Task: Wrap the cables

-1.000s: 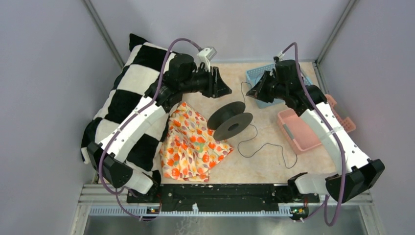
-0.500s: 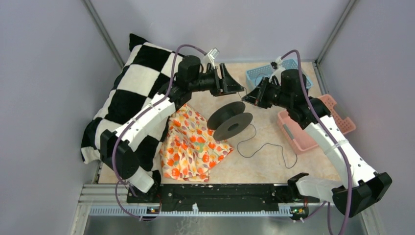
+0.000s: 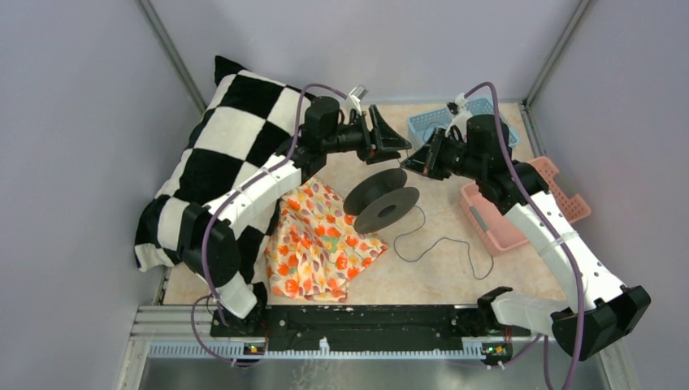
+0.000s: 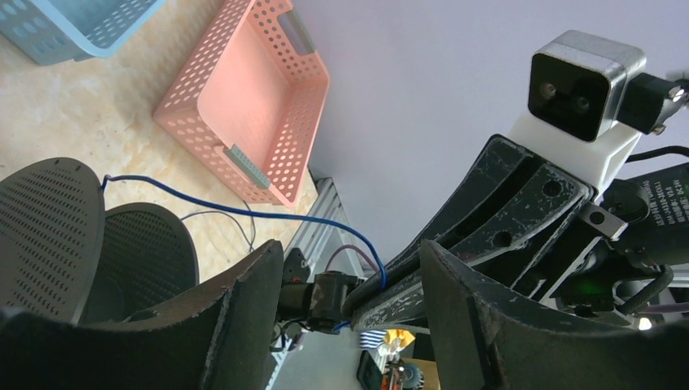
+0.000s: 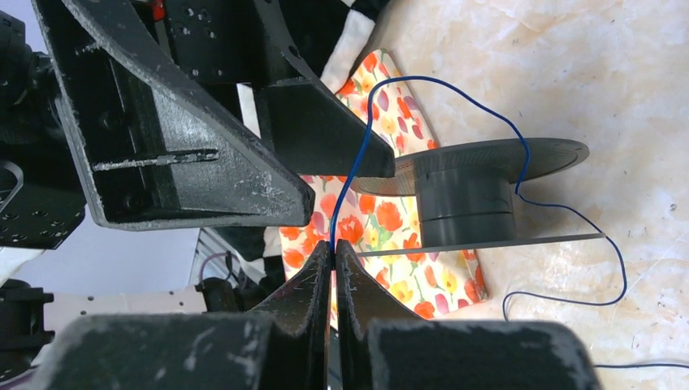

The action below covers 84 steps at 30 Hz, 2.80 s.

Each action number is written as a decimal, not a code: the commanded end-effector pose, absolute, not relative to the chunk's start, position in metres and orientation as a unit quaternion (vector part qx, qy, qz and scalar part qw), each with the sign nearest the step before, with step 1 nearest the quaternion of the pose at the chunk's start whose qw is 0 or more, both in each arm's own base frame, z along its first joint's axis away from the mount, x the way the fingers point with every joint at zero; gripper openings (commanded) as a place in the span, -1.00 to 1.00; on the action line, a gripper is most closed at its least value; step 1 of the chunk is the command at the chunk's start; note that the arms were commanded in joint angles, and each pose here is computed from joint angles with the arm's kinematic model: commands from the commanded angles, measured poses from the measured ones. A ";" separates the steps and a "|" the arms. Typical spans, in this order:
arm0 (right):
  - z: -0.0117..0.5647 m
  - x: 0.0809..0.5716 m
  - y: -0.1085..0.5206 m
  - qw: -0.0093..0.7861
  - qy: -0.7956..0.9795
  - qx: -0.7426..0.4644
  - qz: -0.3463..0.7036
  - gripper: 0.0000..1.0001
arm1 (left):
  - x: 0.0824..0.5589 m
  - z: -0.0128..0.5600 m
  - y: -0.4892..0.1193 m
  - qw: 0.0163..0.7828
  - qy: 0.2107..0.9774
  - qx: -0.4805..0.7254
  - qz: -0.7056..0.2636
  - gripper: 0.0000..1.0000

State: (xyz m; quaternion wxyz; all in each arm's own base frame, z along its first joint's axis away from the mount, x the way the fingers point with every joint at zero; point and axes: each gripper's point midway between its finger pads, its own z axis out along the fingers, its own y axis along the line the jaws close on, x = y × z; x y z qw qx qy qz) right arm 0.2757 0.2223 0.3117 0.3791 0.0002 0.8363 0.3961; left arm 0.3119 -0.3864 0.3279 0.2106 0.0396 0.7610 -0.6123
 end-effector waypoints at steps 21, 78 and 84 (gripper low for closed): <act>0.358 0.260 0.176 0.478 0.814 -0.067 0.323 0.47 | 0.287 0.327 -0.369 0.203 0.738 0.188 -0.615 -1.00; 0.291 0.337 0.218 0.556 0.778 -0.242 0.163 -1.00 | 0.294 0.297 -0.298 0.275 0.782 0.329 -0.452 0.33; 0.266 0.328 0.224 0.507 0.815 -0.253 0.123 -1.00 | 0.295 0.296 -0.278 0.290 0.790 0.317 -0.437 0.50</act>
